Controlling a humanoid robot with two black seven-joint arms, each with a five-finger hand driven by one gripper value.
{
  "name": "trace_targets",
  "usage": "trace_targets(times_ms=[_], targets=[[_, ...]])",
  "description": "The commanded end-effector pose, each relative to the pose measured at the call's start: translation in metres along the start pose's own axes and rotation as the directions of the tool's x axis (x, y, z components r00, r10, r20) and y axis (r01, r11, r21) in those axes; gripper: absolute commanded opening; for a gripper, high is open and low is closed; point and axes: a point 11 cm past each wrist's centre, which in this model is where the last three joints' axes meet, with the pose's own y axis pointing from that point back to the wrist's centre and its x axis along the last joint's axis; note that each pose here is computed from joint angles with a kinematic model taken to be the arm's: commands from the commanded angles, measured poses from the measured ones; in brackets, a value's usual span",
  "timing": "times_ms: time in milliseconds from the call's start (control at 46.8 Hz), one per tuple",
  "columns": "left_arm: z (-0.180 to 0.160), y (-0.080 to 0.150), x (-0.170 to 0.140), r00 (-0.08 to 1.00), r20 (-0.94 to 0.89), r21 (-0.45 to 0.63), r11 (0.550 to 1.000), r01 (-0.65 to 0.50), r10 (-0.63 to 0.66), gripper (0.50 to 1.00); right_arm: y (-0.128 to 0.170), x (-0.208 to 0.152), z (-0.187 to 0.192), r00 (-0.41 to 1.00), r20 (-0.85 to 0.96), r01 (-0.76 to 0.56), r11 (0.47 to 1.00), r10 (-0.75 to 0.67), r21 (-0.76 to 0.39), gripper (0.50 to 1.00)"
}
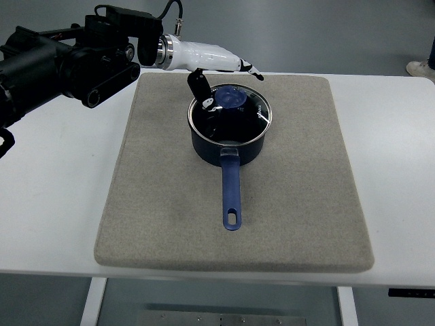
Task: Open pot lid and place left with left hand
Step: 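Lower the left hand and grasp the blue knob of the lid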
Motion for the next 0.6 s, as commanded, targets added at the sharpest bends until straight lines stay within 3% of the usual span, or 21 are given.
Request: trace_targets(times_ms=[0,192,384,577], targets=[[0.0003,-0.0006,-0.0013,1.0,0.004,0.001,1.0,0.007,-0.007,0.936,0.0,0.0,0.0,1.0,0.0,0.0,1.0,0.0,0.0,0.917],[-0.0008,-0.0008,-0.0045,1.0,0.006,0.004,1.0,0.016,-0.016,0.866,0.0,0.0,0.0,1.0,0.0,0.0,1.0,0.0,0.0,0.917],[-0.0004,-0.0008,-0.004,1.0,0.016,0.005,1.0,0.021,-0.022,0.851,0.0,0.0,0.0,1.0,0.0,0.0,1.0,0.0,0.0,0.917],[0.0038,-0.0047,-0.005,0.999,0.023,-0.004,1.0,0.028,-0.028,0.784,0.0,0.0,0.0,1.0,0.0,0.0,1.0,0.0,0.0,0.917]])
